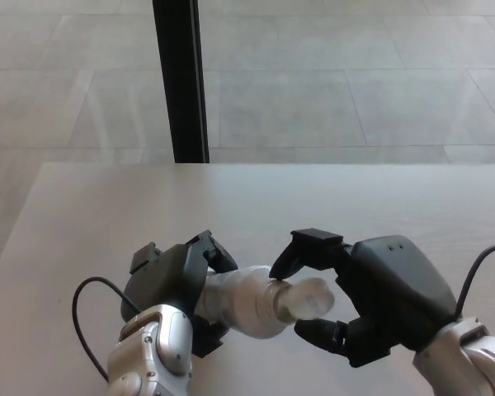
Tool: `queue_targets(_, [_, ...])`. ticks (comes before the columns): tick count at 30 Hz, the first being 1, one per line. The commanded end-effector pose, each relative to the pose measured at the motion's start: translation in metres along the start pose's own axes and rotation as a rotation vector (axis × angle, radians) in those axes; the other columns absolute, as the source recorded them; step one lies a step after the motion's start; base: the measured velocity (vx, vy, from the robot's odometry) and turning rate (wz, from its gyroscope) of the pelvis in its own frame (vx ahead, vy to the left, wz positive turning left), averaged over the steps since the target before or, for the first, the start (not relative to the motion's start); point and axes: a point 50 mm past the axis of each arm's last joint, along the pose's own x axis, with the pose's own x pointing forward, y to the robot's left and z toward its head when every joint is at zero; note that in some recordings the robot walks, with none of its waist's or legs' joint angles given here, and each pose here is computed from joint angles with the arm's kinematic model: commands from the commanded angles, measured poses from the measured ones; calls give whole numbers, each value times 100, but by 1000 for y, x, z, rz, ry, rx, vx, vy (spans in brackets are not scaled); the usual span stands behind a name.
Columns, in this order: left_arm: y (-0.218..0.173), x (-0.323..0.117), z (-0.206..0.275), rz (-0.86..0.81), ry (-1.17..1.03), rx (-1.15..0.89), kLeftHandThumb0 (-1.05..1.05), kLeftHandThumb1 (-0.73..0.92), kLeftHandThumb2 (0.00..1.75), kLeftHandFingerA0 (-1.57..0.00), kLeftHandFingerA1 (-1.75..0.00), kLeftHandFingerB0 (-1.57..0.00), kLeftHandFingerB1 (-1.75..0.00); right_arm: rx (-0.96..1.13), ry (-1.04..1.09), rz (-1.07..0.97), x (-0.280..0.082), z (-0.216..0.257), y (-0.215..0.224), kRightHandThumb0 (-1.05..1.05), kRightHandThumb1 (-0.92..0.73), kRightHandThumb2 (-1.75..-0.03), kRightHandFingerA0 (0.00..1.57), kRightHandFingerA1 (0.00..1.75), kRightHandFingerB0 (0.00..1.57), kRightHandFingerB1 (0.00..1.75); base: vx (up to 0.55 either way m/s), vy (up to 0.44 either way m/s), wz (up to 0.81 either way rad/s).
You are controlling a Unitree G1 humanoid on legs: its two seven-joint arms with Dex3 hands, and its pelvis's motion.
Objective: The robot uses its left hand to to lift the bottle kept on the middle of the desk and tilts it towards its right hand. It then uses its right hand to rotate its cap to open it and places the bottle and cap back on the desk
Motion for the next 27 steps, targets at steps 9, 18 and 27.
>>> queue_targets(9, [-14,-3,-31,-80,140,18,3,66,95,-76,-164,-68,-128,-61,-41,-322,2,18,-20,-54,-58,-130,111,175,80,154,0,0,0])
queue_targets(18, [-11,2,-32,-94,200,-2,7,70,99,-80,-163,-67,-128,-9,-23,-422,4,12,-33,-54,-58,-129,111,175,81,157,0,0,0])
queue_targets(27, [-9,2,-39,-92,207,5,4,70,96,-81,-167,-67,-125,-6,36,-436,-7,-20,-55,-46,-54,-124,125,175,87,146,0,0,0])
